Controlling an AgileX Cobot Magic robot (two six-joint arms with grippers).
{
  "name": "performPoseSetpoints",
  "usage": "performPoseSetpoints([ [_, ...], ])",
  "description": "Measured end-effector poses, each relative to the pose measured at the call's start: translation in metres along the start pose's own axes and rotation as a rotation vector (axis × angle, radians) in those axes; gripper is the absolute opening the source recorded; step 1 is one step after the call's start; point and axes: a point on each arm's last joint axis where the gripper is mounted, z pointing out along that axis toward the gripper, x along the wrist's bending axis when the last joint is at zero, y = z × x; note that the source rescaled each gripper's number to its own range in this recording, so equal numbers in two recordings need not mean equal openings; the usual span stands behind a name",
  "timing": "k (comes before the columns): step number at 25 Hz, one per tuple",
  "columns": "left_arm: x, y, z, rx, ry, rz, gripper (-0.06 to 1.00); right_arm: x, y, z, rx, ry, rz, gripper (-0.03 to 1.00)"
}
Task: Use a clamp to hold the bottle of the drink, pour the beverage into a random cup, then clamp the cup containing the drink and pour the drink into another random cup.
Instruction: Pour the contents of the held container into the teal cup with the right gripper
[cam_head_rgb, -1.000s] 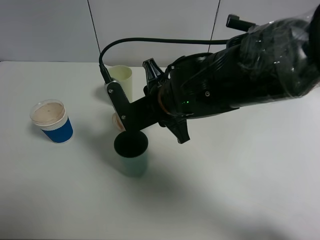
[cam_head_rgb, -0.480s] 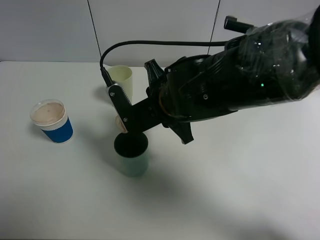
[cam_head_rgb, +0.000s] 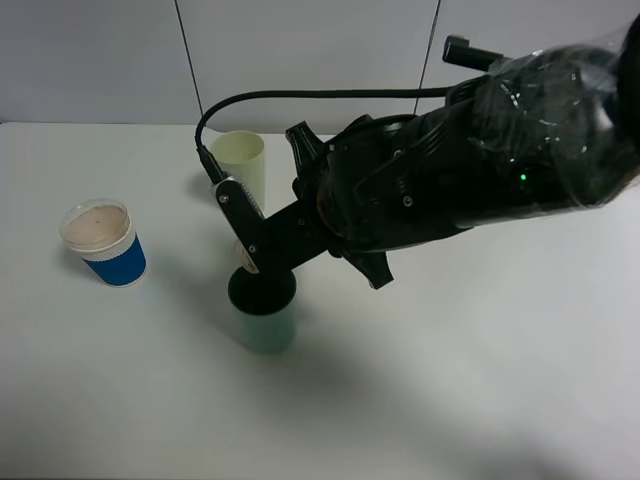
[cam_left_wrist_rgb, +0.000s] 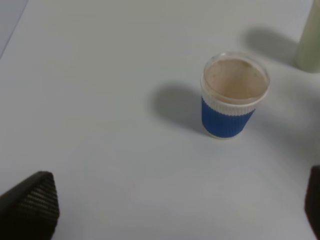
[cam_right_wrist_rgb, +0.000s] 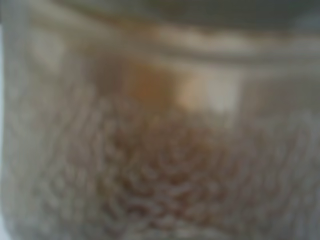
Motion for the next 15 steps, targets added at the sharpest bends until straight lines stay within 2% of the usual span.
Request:
performPoseSetpoints([
  [15,-0.0001,0.0,0.0,0.0,-0.001,0.0,1.0,-0.0005,0.001,-0.001,0.007,-0.011,-0.055,0.02],
])
